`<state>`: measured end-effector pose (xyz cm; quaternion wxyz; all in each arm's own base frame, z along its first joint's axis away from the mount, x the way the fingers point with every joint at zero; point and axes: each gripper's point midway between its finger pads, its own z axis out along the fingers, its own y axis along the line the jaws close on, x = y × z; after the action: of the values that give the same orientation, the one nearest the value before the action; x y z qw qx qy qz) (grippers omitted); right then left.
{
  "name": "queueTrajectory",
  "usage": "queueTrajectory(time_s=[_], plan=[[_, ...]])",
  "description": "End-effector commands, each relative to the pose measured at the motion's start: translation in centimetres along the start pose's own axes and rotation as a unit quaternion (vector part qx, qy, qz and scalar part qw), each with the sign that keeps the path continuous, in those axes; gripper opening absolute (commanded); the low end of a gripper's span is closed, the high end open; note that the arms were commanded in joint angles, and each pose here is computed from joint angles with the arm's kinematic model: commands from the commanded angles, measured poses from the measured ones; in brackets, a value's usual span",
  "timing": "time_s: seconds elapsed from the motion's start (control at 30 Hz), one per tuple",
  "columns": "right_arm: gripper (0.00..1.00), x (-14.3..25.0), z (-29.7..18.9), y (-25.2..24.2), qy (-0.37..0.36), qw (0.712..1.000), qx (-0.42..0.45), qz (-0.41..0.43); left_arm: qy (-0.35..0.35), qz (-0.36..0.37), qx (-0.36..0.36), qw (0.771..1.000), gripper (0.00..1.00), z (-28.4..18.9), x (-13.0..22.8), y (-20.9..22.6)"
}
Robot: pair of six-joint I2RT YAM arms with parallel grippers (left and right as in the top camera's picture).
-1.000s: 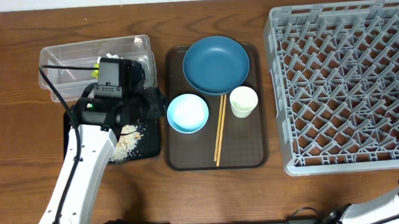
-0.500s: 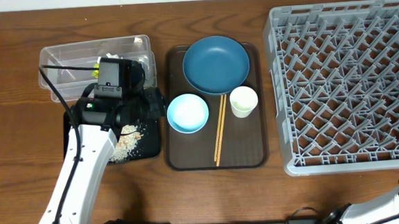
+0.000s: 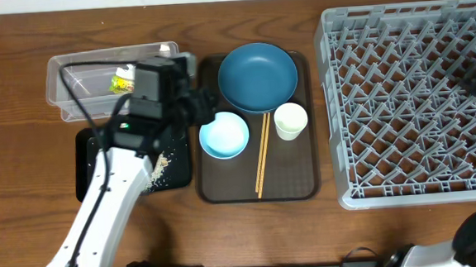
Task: Sort waste into correct bins and load items into the dishwasher rack
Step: 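Grasp the white paper cup on the brown tray with the left gripper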
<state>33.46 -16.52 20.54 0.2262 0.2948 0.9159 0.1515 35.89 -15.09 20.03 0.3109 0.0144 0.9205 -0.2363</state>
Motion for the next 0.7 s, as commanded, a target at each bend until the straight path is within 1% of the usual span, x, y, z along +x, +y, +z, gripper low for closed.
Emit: queueTrajectory(time_s=[0.0,0.17,0.33,0.5,0.67], plan=[[0.99,1.0,-0.8,5.0,-0.001,0.996,-0.029,-0.081,0.01,0.025,0.014,1.0,0.5,2.4,0.3,-1.7],[0.99,3.6,0.6,8.8,0.037,0.989,-0.03,-0.138,0.029,0.054,0.038,0.997,0.5,6.7,1.7,-3.9],[0.99,5.1,1.5,11.1,0.052,0.981,-0.018,-0.186,0.048,0.079,0.058,0.994,0.5,10.4,3.8,-6.1],[0.99,6.1,2.2,12.4,0.059,0.974,-0.004,-0.218,0.074,0.098,0.07,0.99,0.5,13.5,6.4,-7.4],[0.99,6.5,2.4,12.6,0.063,0.973,-0.001,-0.224,0.114,0.106,0.065,0.986,0.48,15.2,9.4,-7.6]])
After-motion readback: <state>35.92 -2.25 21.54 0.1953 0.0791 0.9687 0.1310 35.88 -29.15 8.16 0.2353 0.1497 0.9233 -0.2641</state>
